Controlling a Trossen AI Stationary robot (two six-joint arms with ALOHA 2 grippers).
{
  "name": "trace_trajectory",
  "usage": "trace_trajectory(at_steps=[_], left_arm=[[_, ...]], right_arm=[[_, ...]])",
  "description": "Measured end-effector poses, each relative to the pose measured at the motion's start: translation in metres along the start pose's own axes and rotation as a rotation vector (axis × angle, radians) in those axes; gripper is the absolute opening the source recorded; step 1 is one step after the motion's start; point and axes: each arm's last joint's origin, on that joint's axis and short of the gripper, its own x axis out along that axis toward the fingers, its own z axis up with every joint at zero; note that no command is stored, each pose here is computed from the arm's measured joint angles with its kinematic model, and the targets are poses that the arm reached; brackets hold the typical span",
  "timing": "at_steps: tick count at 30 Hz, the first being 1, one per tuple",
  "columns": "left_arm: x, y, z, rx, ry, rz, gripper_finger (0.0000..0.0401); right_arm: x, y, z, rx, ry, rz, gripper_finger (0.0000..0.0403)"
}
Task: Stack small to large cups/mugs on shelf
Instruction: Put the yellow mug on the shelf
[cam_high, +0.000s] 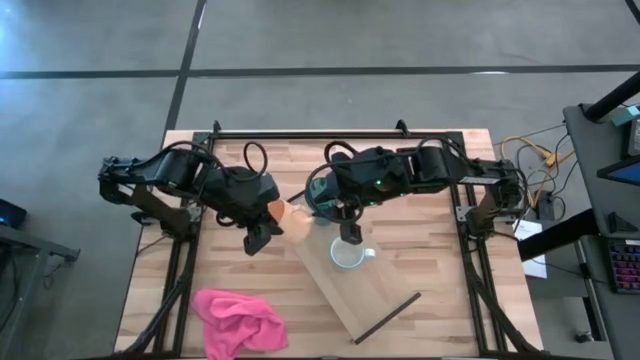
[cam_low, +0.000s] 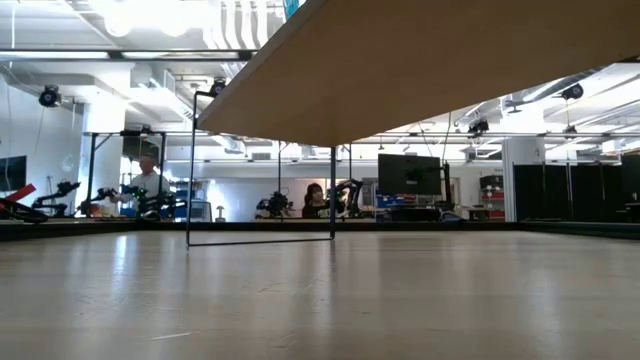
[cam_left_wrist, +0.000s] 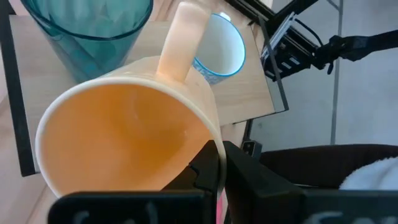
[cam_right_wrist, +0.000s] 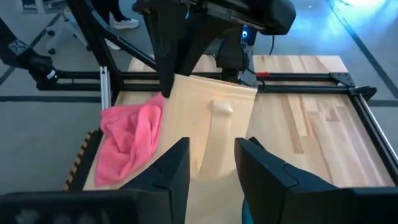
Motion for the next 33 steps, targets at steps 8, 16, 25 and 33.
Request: trace_trajectory(at_steps=[8, 16, 25, 33], left_arm=[[0.0, -0.001, 0.001, 0.031, -0.007, -0.006, 0.0], [0.0, 0.0, 0.001, 0.096, -0.018, 0.011, 0.0], [0.0, 0.0, 0.001, 0.128, -0.023, 0.011, 0.0], [0.0, 0.001, 0.001, 0.131, -0.034, 0.042, 0.0]], right_arm=[[0.005, -0.007, -0.001, 0.013, -0.012, -0.019, 0.0121], [0.01, -0.015, -0.005, 0.046, 0.008, -0.038, 0.0121], [0.01, -0.014, -0.003, 0.081, -0.009, -0.035, 0.0121], [0.01, -0.012, -0.003, 0.133, 0.0, 0.035, 0.0121]])
